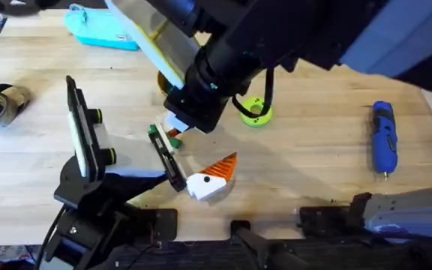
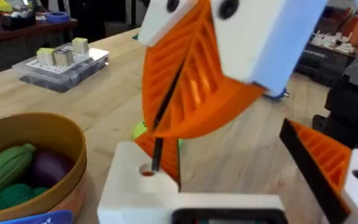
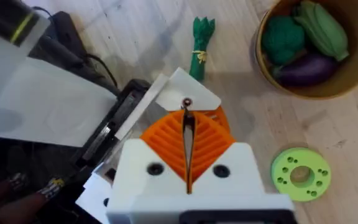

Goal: Pick up the gripper from the table and insert it into the empty holder that is missing its gripper. Then pick up a screw, insert it into the mounting hole, and use the screwdriver to tighten it. Finally, clean up the table by picking up the vegetable and placing it into the bucket.

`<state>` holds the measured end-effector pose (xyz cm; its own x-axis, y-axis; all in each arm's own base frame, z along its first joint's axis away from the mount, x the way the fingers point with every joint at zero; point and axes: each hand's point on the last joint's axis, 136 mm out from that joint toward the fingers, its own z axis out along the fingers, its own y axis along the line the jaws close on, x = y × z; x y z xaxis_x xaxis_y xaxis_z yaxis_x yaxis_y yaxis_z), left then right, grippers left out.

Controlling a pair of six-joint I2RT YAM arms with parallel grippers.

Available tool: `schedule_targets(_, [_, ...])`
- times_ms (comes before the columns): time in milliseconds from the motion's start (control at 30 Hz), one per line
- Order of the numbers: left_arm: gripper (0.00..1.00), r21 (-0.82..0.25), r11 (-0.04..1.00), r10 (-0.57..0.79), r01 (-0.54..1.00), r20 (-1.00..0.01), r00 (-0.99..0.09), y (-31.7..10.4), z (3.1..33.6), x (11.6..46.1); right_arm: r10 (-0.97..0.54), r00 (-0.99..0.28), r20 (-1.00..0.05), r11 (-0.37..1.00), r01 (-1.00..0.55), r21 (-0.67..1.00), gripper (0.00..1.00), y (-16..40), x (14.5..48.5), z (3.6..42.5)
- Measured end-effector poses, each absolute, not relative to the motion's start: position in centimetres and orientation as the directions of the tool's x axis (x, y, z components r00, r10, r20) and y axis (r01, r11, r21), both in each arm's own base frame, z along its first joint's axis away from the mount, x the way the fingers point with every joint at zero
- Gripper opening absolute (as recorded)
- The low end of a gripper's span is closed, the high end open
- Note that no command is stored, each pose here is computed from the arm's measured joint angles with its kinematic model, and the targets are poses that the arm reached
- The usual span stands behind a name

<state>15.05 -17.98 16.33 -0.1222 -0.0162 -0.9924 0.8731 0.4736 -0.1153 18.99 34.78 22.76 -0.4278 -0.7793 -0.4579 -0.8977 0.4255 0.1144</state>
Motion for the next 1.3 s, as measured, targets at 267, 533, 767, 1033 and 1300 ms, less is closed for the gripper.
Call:
schedule_targets(267, [0.99,-0.115,0.474,-0.016,0.873,-0.992,-0.122,-18.0,16.3,15.1,-0.776,-0.425,-0.467,0.427,-0.898,0.107,0.006,34.9,19.2,22.9])
schedule_targets(533, [0.99,-0.115,0.474,-0.016,0.873,-0.992,-0.122,-18.0,16.3,15.1,-0.776,-0.425,-0.467,0.427,-0.898,0.107,0.006,34.9,19.2,22.9])
schedule_targets(767, [0.99,-0.115,0.474,-0.016,0.873,-0.992,-0.122,-18.0,16.3,15.1,-0.776,-0.425,-0.467,0.427,-0.898,0.107,0.006,34.9,19.2,22.9])
schedule_targets(1033, [0.99,-0.126,0.476,-0.021,0.87,-0.991,-0.133,-18.0,16.3,15.1,-0.788,-0.433,-0.437,0.432,-0.896,0.108,0.006,35.2,19.5,21.6])
schedule_targets(1300, [0.99,-0.131,0.474,-0.023,0.871,-0.99,-0.136,-18.0,16.3,15.1,-0.79,-0.432,-0.436,0.439,-0.894,0.091,0.006,35.1,19.7,21.5])
